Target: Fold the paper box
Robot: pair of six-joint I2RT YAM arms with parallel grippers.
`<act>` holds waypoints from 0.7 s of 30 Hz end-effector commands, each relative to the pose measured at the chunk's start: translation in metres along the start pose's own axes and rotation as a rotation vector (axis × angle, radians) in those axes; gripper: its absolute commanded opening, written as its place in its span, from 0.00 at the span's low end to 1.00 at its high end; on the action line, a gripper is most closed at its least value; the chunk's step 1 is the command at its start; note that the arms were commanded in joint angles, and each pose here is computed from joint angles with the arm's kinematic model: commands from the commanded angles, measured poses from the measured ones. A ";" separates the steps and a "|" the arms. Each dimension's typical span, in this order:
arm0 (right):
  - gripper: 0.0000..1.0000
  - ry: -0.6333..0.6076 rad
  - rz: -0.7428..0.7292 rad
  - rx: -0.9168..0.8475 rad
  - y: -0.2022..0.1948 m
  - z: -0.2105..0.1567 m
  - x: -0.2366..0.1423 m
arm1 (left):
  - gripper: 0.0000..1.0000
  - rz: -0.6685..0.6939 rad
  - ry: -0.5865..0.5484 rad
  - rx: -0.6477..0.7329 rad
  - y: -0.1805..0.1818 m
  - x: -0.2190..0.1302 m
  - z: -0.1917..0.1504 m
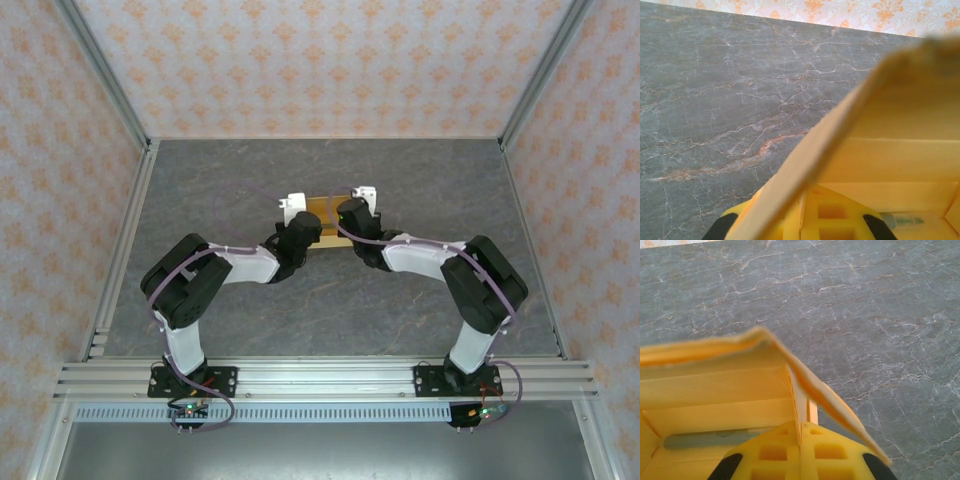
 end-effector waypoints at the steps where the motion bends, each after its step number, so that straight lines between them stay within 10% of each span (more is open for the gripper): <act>1: 0.00 -0.015 -0.037 -0.013 -0.009 -0.005 -0.006 | 0.00 0.070 -0.078 -0.002 0.011 -0.007 0.011; 21: 0.04 -0.029 -0.031 0.017 -0.015 -0.015 -0.015 | 0.00 0.117 -0.123 0.056 0.022 -0.020 0.000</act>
Point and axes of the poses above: each hand's point on the last joint's axis, 136 mm out from that joint toward the fingers, its own x axis out along the fingers, its own y axis along the line the jaws close on, z = x × y, the point moved 4 cm from there along -x, back along the fingers, and after that the axes turned 7 degrees about -x, right-handed, at the moved point
